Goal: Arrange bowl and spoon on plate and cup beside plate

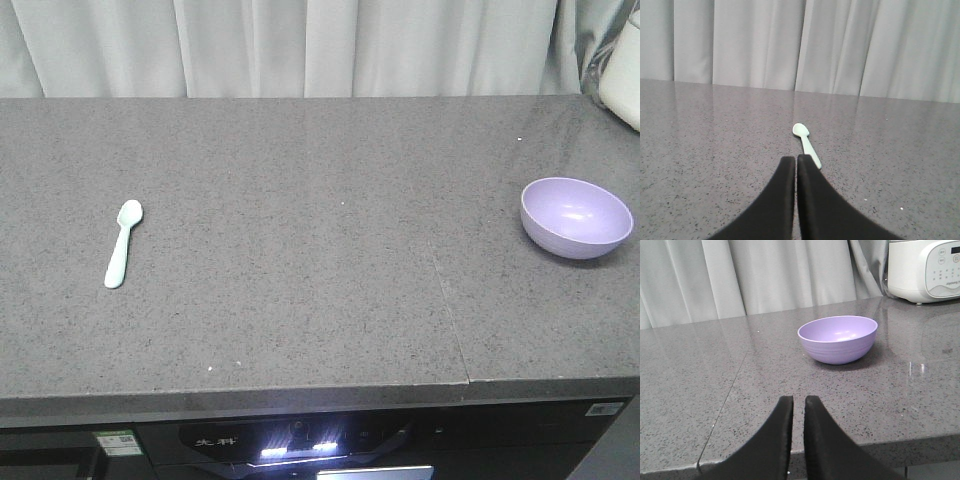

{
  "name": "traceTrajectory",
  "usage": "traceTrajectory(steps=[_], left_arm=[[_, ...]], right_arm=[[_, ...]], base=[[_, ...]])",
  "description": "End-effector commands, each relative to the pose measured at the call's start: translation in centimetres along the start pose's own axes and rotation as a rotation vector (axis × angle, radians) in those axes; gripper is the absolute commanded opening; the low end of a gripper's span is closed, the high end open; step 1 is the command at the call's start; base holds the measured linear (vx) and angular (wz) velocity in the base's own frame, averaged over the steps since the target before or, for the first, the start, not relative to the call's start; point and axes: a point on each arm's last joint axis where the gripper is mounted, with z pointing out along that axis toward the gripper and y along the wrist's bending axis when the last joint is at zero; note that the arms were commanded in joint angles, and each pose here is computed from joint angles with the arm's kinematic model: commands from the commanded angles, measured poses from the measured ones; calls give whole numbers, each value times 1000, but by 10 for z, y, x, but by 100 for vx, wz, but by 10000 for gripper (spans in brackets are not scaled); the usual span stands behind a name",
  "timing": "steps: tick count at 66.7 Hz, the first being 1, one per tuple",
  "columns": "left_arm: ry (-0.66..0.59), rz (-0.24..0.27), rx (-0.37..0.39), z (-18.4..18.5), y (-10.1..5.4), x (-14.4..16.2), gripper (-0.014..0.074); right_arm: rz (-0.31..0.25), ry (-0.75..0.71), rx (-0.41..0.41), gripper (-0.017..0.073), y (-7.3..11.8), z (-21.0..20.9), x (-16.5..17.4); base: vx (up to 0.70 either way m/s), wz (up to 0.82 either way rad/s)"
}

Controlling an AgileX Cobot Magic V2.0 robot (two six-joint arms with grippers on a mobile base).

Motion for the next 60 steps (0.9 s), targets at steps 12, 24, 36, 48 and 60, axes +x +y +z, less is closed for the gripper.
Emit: traceTrajectory(steps=[12,24,36,48,60], left_arm=[[-56,-16,29,0,-1,3,-6],[-56,-16,29,0,-1,3,-6],[-56,-16,29,0,-1,3,-6],[-56,-16,29,0,-1,3,-6],[-56,-16,29,0,-1,3,-6]], right_arm=[[-11,-63,-23,71,2,0,-1],[-11,-63,-23,71,2,0,-1],[-11,-63,-23,71,2,0,-1],[-11,-63,-23,71,2,0,-1],[-11,-63,-23,71,2,0,-1]], base=[[3,-1],[3,0],[3,0],[3,0],[2,0]])
